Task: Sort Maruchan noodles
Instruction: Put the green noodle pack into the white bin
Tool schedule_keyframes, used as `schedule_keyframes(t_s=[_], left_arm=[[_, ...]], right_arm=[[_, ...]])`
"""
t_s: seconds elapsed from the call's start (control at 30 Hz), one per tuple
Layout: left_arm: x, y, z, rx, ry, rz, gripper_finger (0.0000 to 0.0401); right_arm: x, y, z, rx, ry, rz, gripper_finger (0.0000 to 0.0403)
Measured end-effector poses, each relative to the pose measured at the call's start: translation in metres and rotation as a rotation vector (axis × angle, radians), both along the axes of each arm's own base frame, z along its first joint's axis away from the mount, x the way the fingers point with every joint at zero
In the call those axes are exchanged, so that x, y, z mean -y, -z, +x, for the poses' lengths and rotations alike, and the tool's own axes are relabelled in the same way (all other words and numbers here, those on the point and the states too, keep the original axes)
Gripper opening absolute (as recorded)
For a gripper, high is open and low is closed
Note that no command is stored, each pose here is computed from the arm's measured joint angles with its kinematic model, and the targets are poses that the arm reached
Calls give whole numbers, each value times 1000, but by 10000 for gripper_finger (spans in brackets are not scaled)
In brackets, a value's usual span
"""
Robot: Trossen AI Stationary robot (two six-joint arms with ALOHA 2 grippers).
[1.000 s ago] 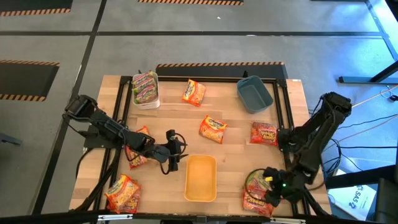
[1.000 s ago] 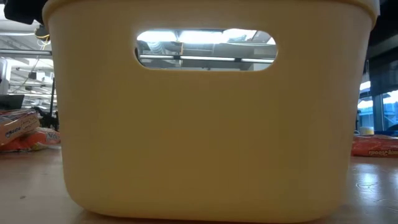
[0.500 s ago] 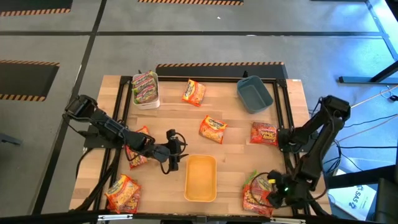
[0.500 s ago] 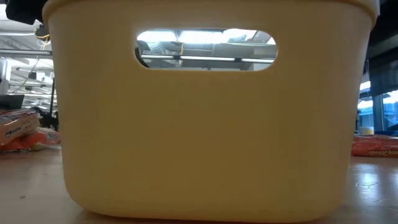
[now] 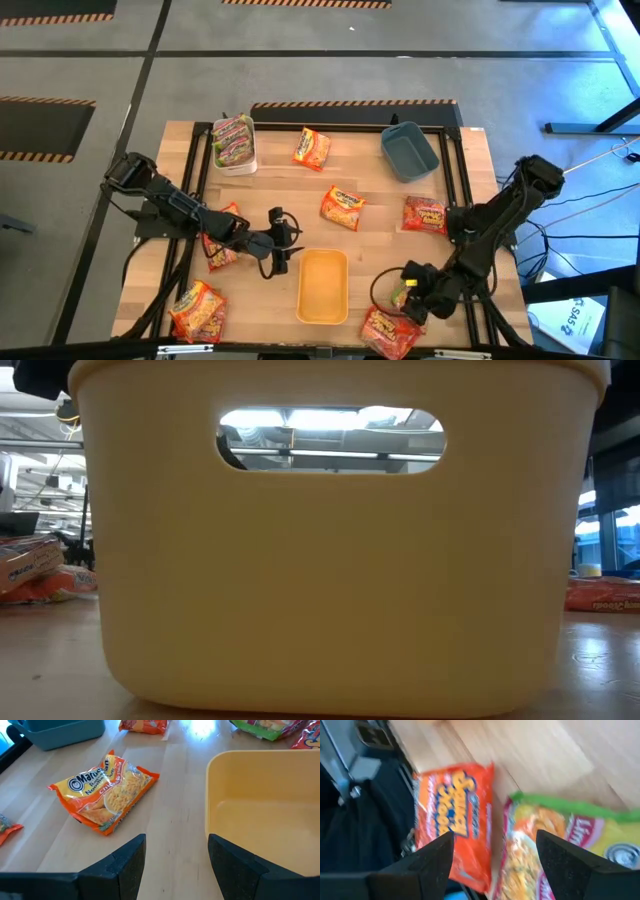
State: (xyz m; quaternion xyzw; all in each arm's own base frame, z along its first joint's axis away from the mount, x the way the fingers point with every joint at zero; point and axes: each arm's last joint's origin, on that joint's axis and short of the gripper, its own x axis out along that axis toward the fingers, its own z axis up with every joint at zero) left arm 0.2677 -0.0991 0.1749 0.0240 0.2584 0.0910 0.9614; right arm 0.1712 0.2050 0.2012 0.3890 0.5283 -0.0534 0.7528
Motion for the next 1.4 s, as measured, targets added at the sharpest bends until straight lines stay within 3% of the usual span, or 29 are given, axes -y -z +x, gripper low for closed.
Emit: schedule_keyframes(t_s=[0.2,0.43,0.7,1.1,1.27,1.4], left_arm=[[0,0,0,0,0,0,208],[0,0,0,4,0,-2,208],[0,-2,1,20,4,-3,208],[0,-4,3,40,10,5,208],[-4,-7,7,73,13,-18,208],[-11,-9,11,97,26,-55,208]], right_arm=[[-12,6,-15,-131,-20,61,264],[-13,38,-19,-262,-6,-131,264],[7,47,7,-63,-118,-420,264],[58,60,62,17,-246,-781,264],[77,56,78,40,-274,-831,264],[79,33,67,12,-314,-840,264]])
